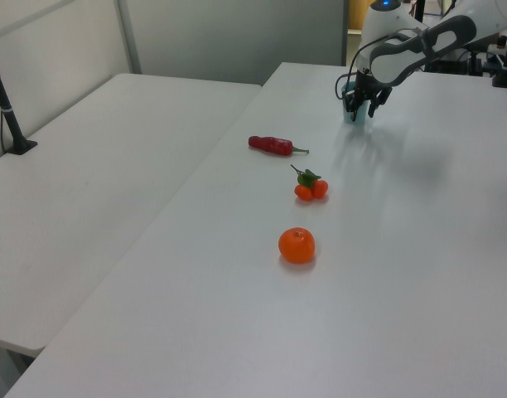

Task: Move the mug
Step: 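Close the gripper on the teal mug's rim wall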

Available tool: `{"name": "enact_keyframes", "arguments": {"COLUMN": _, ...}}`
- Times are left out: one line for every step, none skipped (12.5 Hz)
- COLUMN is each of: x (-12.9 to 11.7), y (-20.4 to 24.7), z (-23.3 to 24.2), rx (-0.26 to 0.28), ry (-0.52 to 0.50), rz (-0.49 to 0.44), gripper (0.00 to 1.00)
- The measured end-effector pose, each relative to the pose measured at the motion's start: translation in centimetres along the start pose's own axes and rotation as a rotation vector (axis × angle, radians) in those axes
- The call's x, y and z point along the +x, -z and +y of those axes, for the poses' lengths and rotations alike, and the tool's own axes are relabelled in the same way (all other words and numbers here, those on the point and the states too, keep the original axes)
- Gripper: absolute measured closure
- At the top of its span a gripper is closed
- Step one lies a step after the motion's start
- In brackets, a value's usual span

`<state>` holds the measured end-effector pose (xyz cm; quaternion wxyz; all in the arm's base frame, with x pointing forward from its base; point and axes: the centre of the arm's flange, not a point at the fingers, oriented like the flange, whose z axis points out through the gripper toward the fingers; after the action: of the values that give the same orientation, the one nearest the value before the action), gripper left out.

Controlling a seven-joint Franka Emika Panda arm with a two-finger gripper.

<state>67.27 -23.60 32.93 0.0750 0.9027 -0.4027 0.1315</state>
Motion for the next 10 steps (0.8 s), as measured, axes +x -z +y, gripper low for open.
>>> {"name": "enact_keyframes", "arguments": {"x": 0.03, "y": 0.01, "z": -0.03, "rx": 0.002, "ry": 0.0, "rz": 0.003, "gripper": 0.44}}
{"name": "enact_keyframes", "arguments": {"x": 0.16, "y": 0.13, "z": -0.12, "rx": 0.009, "ry": 0.0, "rz": 0.014, "gripper": 0.44}}
{"name": "enact_keyframes", "arguments": {"x": 0.29, "y": 0.25, "z": -0.21, "rx": 0.018, "ry": 0.0, "rz": 0.027, "gripper": 0.44}}
{"name": "enact_keyframes", "arguments": {"x": 0.33, "y": 0.22, "z": -0.26, "rx": 0.021, "ry": 0.001, "rz": 0.032, "gripper": 0.49}}
{"name": "enact_keyframes", "arguments": {"x": 0.3, "y": 0.13, "z": -0.26, "rx": 0.019, "ry": 0.004, "rz": 0.033, "gripper": 0.5}}
{"name": "enact_keyframes", "arguments": {"x": 0.27, "y": 0.04, "z": -0.27, "rx": 0.015, "ry": 0.008, "rz": 0.034, "gripper": 0.59}}
{"name": "enact_keyframes", "arguments": {"x": 0.33, "y": 0.09, "z": -0.28, "rx": 0.014, "ry": 0.012, "rz": 0.039, "gripper": 0.77}}
{"name": "enact_keyframes", "arguments": {"x": 0.39, "y": 0.12, "z": -0.31, "rx": 0.013, "ry": 0.014, "rz": 0.042, "gripper": 0.77}}
{"name": "enact_keyframes", "arguments": {"x": 0.37, "y": 0.07, "z": -0.32, "rx": 0.012, "ry": 0.016, "rz": 0.043, "gripper": 0.77}}
{"name": "enact_keyframes", "arguments": {"x": 0.37, "y": 0.07, "z": -0.32, "rx": 0.01, "ry": 0.019, "rz": 0.044, "gripper": 0.77}}
